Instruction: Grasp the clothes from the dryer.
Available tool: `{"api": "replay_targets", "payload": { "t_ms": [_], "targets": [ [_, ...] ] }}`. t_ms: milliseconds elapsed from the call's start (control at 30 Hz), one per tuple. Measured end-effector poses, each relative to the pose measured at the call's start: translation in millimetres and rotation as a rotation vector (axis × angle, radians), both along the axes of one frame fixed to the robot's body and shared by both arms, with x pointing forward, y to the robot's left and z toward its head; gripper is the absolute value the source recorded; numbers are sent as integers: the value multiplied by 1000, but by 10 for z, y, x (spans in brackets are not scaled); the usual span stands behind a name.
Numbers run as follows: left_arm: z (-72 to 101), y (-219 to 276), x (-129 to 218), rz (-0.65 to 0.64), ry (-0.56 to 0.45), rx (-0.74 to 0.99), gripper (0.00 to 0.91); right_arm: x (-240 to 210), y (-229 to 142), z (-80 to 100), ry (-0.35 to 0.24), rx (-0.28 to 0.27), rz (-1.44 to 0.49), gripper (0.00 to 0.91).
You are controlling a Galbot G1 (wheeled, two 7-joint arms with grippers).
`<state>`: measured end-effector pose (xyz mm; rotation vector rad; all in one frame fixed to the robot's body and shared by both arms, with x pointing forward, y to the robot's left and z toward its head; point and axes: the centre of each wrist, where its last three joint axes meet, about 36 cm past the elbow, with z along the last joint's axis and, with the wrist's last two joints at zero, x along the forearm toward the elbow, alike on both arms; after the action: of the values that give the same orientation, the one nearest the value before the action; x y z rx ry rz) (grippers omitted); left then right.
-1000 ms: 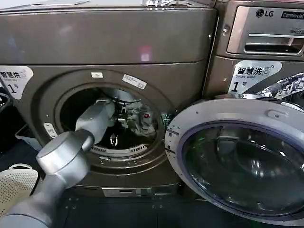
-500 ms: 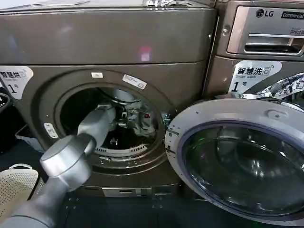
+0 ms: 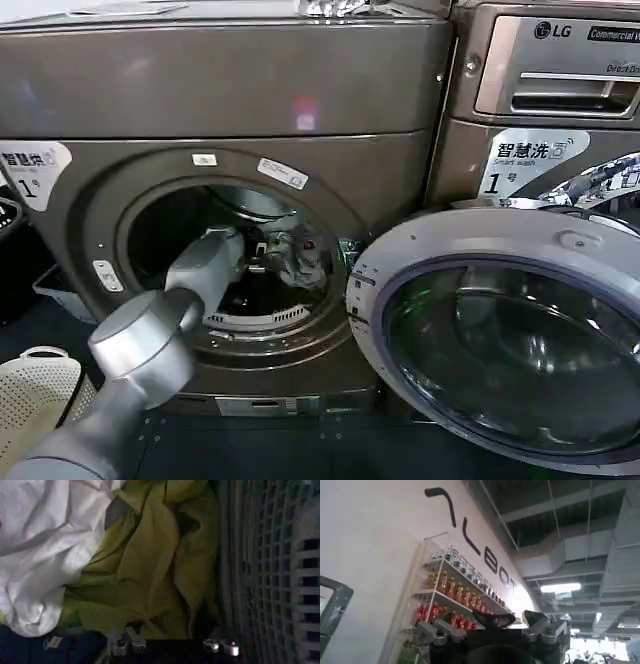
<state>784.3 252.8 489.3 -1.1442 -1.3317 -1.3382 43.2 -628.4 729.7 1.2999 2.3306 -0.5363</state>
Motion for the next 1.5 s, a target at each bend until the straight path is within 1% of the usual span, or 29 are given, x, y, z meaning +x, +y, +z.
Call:
{"api": "replay_targets", "payload": {
  "t_ms": [233,300,333,367,433,533,833,967,1200,1500],
  "targets": [
    [-34,1,-10,-1,3,11,159,-12,-22,-16,2,0,-6,907],
    [-44,1,-14,-1,3,14,137,-11,-24,-19,3,0,-7,907],
    [-49,0,-15,-2,3,15,114,-10,-24,-20,4,0,-6,907],
    [-52,-2,-16,-2,3,15,57,-8,-24,-22,4,1,-6,907],
    [-50,-4,-15,-2,1,15,23,-4,-25,-28,3,2,-5,907],
    [-34,-6,-10,-2,-3,14,0,-3,-25,-30,3,2,-5,907],
    [-47,-2,-15,6,-9,4,0,-17,-29,-20,6,1,-9,907],
    [-15,-8,-4,22,-27,-11,0,-20,-29,-18,6,1,-10,907],
    [73,10,21,73,-95,-69,0,-10,-19,-15,6,-1,-7,907],
    [189,33,52,153,-175,-211,0,14,-10,-25,8,1,-1,907]
  ]
}}
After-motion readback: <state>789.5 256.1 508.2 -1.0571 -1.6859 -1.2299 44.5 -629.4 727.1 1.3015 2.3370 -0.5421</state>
